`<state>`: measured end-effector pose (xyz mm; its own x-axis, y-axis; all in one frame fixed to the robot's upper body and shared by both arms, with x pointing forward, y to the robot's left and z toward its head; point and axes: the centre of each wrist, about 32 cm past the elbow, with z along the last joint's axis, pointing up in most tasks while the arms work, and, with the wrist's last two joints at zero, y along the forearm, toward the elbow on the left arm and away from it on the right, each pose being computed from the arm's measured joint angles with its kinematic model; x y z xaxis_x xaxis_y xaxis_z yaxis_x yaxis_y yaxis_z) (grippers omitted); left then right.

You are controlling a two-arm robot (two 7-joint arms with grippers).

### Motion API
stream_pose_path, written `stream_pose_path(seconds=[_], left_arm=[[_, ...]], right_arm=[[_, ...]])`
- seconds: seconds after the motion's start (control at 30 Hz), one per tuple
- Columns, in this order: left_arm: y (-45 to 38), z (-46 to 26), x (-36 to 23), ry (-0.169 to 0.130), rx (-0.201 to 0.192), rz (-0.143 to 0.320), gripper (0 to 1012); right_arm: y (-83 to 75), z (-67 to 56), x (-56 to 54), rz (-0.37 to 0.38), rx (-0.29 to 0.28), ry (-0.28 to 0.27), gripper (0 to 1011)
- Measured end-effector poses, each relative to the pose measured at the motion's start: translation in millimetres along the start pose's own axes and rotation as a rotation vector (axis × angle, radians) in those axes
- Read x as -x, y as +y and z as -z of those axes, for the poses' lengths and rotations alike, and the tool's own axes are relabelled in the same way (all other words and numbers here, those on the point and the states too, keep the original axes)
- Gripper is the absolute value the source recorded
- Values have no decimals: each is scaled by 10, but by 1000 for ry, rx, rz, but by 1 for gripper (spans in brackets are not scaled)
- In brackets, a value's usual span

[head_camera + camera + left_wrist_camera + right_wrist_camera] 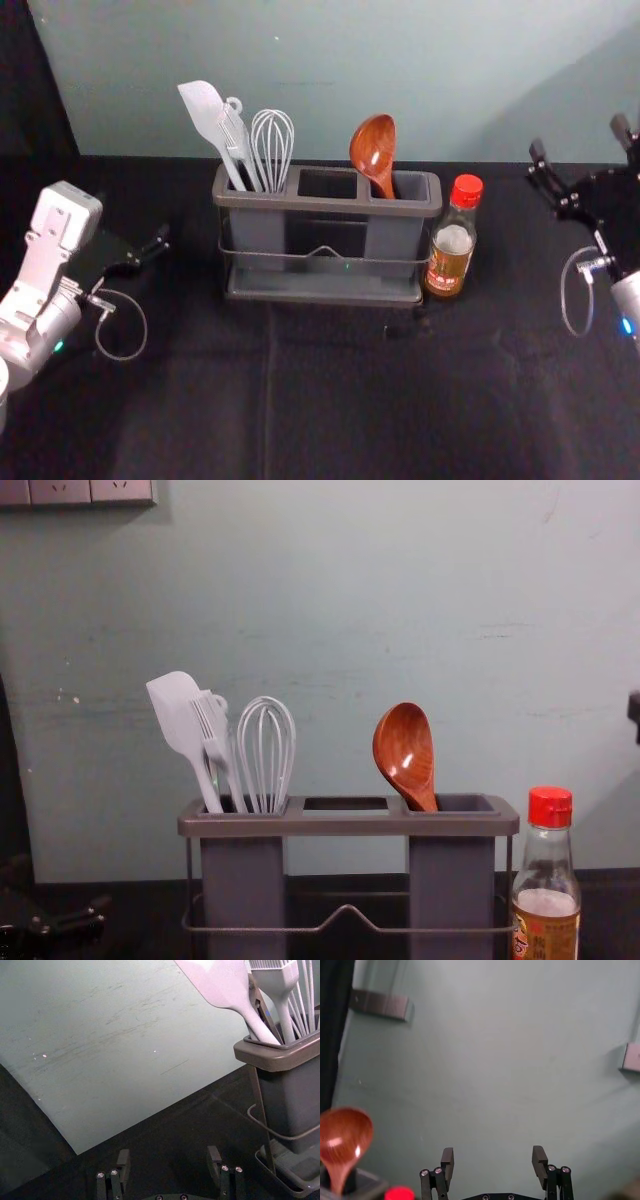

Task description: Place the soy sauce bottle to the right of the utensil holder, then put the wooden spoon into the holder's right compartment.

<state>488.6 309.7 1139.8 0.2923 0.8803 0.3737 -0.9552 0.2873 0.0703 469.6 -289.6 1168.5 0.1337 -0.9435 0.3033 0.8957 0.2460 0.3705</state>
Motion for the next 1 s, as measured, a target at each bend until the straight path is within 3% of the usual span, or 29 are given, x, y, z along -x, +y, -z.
stream_pose_path(seconds=[0.37, 0.53, 0.7, 1.0], left_arm=[[0, 0, 0, 0, 0, 0, 1005], [0, 0, 0, 0, 0, 0, 1005], [0, 0, 0, 0, 0, 0, 1005], [0, 0, 0, 0, 0, 0, 1005]], right_arm=[[-166, 279, -30, -12, 152, -20, 1002], [-200, 335, -28, -28, 197, -26, 1003], [-251, 410, -21, -70, 278, -66, 1003], [-211, 424, -3, -74, 283, -64, 1003]])
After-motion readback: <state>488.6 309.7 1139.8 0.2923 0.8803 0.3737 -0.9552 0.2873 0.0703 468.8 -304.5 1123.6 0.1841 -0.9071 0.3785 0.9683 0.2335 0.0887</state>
